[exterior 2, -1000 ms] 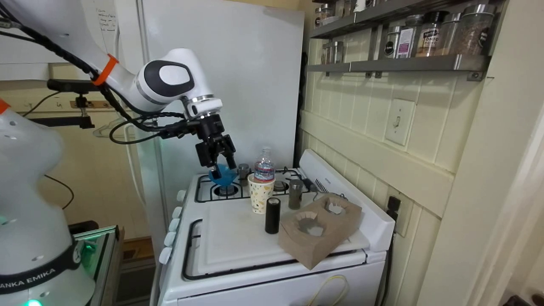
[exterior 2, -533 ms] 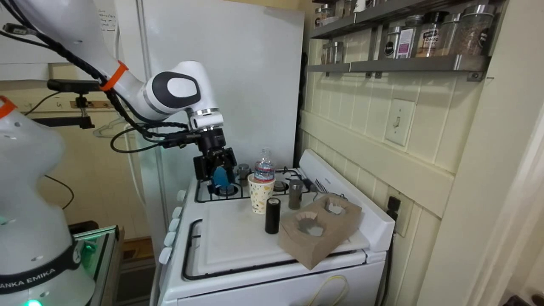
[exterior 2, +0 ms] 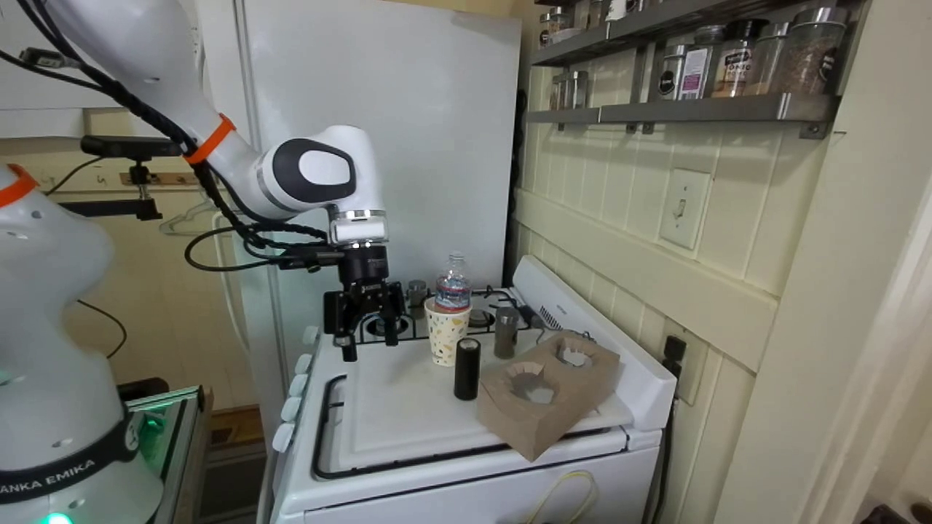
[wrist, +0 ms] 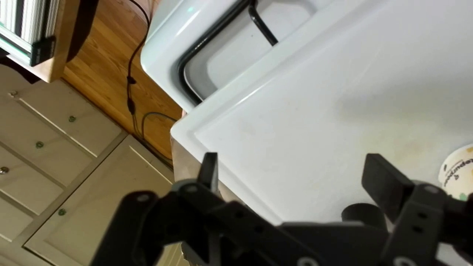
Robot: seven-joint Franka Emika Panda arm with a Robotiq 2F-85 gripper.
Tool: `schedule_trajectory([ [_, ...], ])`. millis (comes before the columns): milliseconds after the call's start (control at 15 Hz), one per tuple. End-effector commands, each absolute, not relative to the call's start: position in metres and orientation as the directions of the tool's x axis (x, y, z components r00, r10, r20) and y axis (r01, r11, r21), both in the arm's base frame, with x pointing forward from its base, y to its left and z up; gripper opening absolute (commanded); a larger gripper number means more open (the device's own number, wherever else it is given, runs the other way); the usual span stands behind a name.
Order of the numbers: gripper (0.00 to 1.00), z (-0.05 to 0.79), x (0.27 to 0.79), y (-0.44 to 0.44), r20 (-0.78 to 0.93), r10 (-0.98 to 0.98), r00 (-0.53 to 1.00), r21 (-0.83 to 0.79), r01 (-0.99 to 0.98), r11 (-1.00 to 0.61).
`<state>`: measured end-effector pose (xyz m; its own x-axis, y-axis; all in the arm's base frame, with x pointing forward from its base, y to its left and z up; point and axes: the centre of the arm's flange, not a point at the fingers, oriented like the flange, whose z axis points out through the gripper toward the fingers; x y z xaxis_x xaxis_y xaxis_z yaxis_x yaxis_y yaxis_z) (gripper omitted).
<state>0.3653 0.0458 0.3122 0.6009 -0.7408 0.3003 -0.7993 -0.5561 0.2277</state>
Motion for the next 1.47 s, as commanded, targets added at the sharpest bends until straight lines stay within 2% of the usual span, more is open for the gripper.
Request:
schedule_trajectory([
  [0,1.00,0.311,0.365,0.046,0.298,-0.742,0.601,0.229,-0.799,-0.555],
  [267,1.00,0.306,0.369,0.045,0.424,-0.722,0.547,0.191,-0.833,-0.519],
  [533,1.00,0.296,0.367,0.040,0.473,-0.701,0.534,0.166,-0.835,-0.524],
  [1400,1.00,0.255,0.366,-0.012,0.423,-0.681,0.598,0.085,-0.774,-0.627],
])
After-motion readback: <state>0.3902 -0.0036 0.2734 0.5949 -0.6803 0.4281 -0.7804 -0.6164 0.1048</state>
